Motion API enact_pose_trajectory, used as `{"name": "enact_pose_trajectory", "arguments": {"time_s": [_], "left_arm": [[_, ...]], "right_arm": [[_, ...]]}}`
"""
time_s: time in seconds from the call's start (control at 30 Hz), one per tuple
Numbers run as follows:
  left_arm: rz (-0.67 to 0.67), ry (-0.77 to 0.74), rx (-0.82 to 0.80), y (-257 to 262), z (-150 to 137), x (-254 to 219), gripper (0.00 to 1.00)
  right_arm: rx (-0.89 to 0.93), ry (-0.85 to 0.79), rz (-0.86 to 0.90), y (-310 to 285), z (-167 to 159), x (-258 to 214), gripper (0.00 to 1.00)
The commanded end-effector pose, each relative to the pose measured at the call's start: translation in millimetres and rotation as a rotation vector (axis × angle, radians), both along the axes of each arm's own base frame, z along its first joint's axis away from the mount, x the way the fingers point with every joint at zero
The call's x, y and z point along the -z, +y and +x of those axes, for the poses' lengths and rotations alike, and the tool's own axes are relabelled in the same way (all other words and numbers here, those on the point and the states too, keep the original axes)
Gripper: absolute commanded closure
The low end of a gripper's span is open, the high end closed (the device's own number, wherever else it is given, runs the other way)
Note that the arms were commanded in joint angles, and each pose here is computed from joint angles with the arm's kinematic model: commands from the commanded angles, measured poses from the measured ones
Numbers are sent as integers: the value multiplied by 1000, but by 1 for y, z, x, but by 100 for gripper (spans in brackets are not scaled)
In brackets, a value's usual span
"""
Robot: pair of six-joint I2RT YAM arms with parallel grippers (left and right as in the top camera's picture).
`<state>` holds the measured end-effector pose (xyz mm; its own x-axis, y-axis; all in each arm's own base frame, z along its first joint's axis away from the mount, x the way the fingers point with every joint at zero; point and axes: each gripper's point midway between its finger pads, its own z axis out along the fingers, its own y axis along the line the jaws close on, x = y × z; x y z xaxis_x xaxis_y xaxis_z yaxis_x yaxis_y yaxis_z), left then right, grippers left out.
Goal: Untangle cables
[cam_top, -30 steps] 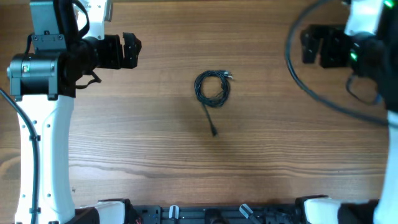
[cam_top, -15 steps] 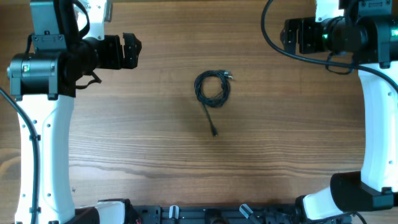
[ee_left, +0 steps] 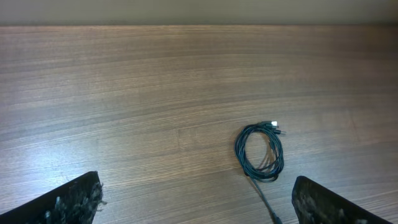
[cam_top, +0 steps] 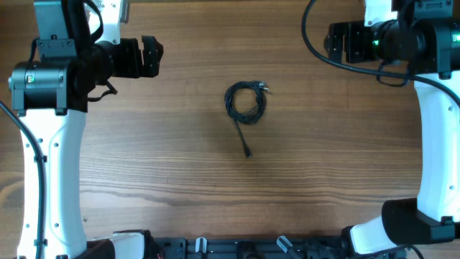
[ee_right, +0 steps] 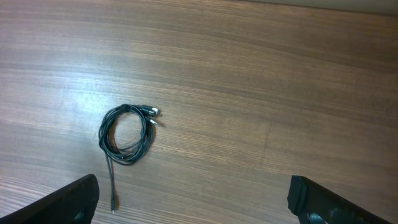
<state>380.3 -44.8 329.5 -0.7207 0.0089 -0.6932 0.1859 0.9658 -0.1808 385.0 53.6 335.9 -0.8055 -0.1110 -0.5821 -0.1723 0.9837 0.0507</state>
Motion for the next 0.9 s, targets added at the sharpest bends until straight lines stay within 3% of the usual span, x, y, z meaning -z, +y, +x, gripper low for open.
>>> {"name": "enact_pose_trajectory", "arguments": {"time_s": [0.0,0.03,0.07,0.1,0.13,0.17,0.2,0.23,0.27,0.3,0.33,0.37,0.67,0.87], "left_arm": [[-18,-25,13,-5,3,-8,57],[-18,-25,13,-5,3,-8,65],[-18,-25,13,-5,3,-8,65],[-18,-27,13,-5,4,-9,43],[-18,-27,13,-5,4,-9,24],[-18,-28,13,-5,4,-9,9],[-18,-30,13,-5,5,-9,9],[-18,-32,13,-5,5,-9,8],[-18,-32,13,-5,6,-9,5],[-18,-32,14,-5,7,-8,0],[-20,-32,15,-5,9,-8,0],[-25,-28,20,-6,11,-5,0],[-65,75,118,-40,49,48,0],[16,63,264,-80,69,78,0]], "right_arm": [[-19,-23,5,1,2,-7,17],[-20,-23,5,1,2,-7,31],[-19,-22,5,1,2,-7,41],[-19,-24,5,2,3,-7,41],[-19,-24,6,2,3,-7,14],[-20,-26,4,2,4,-7,0],[-25,-26,1,2,4,-6,7],[-25,-29,1,2,4,-7,23],[-24,-34,1,2,5,-7,27],[-24,-44,2,2,8,-9,21],[-24,-49,2,2,9,-10,6],[-25,-58,3,2,11,-10,0],[-28,-112,-34,-1,30,-12,0],[-12,-137,-43,-3,49,-8,0]]}}
